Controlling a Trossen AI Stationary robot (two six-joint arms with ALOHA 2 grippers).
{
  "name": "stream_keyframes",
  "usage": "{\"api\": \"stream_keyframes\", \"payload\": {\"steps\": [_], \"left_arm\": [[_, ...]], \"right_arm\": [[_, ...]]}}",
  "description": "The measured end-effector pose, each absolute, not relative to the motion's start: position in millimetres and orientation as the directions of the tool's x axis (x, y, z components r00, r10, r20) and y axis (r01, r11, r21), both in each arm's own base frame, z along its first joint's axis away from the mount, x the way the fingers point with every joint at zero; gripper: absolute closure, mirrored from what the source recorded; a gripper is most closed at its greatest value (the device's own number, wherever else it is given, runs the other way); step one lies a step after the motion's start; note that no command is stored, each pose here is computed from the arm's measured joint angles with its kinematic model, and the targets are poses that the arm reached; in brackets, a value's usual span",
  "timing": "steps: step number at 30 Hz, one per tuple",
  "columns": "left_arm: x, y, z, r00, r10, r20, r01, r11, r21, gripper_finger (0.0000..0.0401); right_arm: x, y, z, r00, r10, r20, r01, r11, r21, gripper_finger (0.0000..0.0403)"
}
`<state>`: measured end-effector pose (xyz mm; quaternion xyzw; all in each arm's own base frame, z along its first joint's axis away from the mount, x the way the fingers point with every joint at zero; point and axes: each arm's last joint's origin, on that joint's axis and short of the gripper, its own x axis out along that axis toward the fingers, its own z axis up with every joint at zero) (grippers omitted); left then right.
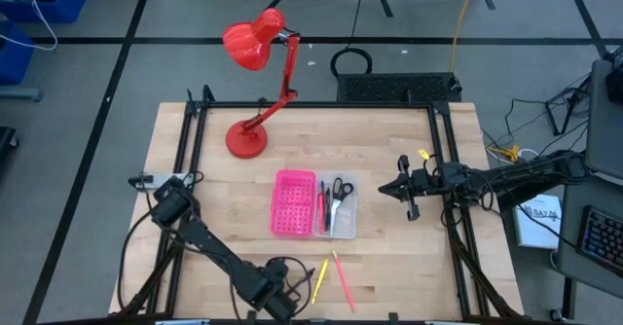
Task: Pick & place school supplies into a supply box
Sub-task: Put the left black pen in the pink box
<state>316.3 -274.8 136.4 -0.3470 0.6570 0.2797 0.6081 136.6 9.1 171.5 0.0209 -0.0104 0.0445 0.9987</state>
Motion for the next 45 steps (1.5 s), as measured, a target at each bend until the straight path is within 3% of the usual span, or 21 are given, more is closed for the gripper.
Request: {"api": "stream_keyframes", "payload": {"steps": [7,17,24,28,35,45], "left_arm": [[319.2,-264.6,133.3,-0.066,-0.092,-0.994,-0.819,0.574,0.001,0.0233],[326.3,-253.2,131.8,-0.091,-0.105,-0.990,-0.795,0.607,0.009,0.0381],[331.0,-245.1,140.3,-0.066,-0.113,-0.991,-0.814,0.580,-0.012,0.0361],[328.3,-240.3,158.3,0.037,-0.025,-0.999,-0.834,0.549,-0.045,0.0383],[327.1,-234.8,209.4,0.286,0.007,-0.958,-0.840,0.483,-0.247,0.0376],[393.3,-172.6,243.7,0.596,-0.148,-0.789,-0.699,0.389,-0.601,0.0378]], "right_arm": [[136.6,9.1,171.5,0.996,0.088,0.023,-0.089,0.995,0.045,0.0403],[136.6,9.1,171.1,0.996,0.088,0.019,-0.089,0.995,0.055,0.0403],[136.6,9.1,169.2,0.996,0.088,-0.001,-0.088,0.995,0.044,0.0403],[136.6,9.1,168.2,0.996,0.088,-0.011,-0.087,0.995,0.044,0.0403],[136.6,9.1,167.6,0.996,0.088,-0.017,-0.087,0.995,0.041,0.0403],[136.9,9.1,166.6,0.996,0.088,-0.026,-0.087,0.994,0.061,0.0403]]}}
